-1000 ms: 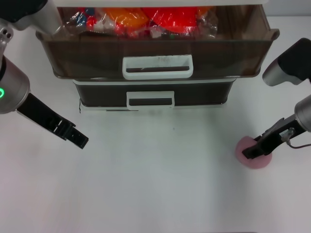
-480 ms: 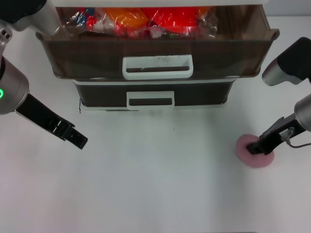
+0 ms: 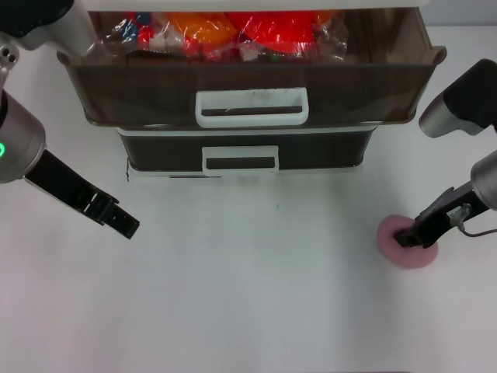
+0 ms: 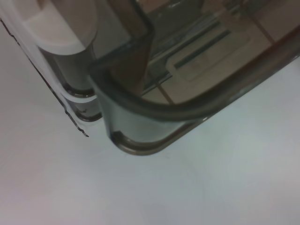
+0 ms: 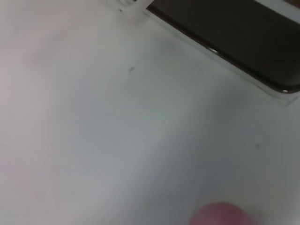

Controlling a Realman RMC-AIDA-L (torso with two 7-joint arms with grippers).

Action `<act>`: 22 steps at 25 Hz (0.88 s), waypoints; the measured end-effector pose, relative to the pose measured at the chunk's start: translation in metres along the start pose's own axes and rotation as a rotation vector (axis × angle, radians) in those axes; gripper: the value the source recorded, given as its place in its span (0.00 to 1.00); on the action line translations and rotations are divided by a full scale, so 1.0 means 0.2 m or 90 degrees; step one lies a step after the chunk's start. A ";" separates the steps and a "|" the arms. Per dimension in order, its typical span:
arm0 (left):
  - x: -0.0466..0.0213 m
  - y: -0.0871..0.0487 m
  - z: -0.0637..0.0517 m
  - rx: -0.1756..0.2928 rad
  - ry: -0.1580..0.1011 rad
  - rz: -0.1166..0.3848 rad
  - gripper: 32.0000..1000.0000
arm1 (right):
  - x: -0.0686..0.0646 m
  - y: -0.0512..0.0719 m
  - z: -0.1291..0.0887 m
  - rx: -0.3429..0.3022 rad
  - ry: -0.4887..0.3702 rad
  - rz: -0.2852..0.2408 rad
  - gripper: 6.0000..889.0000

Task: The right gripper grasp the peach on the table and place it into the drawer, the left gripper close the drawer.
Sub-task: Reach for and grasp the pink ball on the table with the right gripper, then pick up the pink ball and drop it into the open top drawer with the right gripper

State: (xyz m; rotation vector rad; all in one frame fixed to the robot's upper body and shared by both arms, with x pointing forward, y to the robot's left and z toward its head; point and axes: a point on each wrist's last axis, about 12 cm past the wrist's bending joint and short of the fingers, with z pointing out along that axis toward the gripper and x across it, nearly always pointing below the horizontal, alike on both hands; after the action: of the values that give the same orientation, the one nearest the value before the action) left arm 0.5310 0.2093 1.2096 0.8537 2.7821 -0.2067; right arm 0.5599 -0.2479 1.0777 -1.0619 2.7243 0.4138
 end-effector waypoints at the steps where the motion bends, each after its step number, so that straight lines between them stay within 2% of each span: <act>1: 0.000 0.00 0.00 0.000 0.000 0.000 0.84 | 0.00 0.00 0.00 0.000 0.000 -0.001 0.16; 4: 0.002 0.01 0.00 0.000 -0.001 -0.003 0.84 | 0.00 0.01 -0.02 -0.002 -0.002 -0.005 0.15; 9: 0.003 0.01 0.00 0.000 -0.001 -0.004 0.84 | -0.01 0.03 -0.13 -0.002 -0.015 -0.025 0.15; 15: 0.002 0.01 0.00 -0.001 -0.003 -0.004 0.84 | 0.00 0.09 -0.33 0.011 -0.041 -0.058 0.15; 17: 0.003 0.01 0.00 0.000 -0.003 -0.004 0.84 | 0.00 0.12 -0.43 -0.004 -0.063 -0.069 0.15; 20: 0.004 0.01 0.00 0.000 -0.003 -0.002 0.84 | -0.01 0.14 -0.48 -0.014 -0.082 -0.078 0.15; 22: 0.004 0.01 0.00 0.000 -0.003 -0.001 0.84 | -0.03 0.17 -0.54 -0.023 -0.107 -0.097 0.15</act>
State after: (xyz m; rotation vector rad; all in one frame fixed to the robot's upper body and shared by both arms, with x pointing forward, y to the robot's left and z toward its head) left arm 0.5315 0.2114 1.2097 0.8504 2.7776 -0.2084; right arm 0.5325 -0.2551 1.1871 -1.1779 2.4782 0.5049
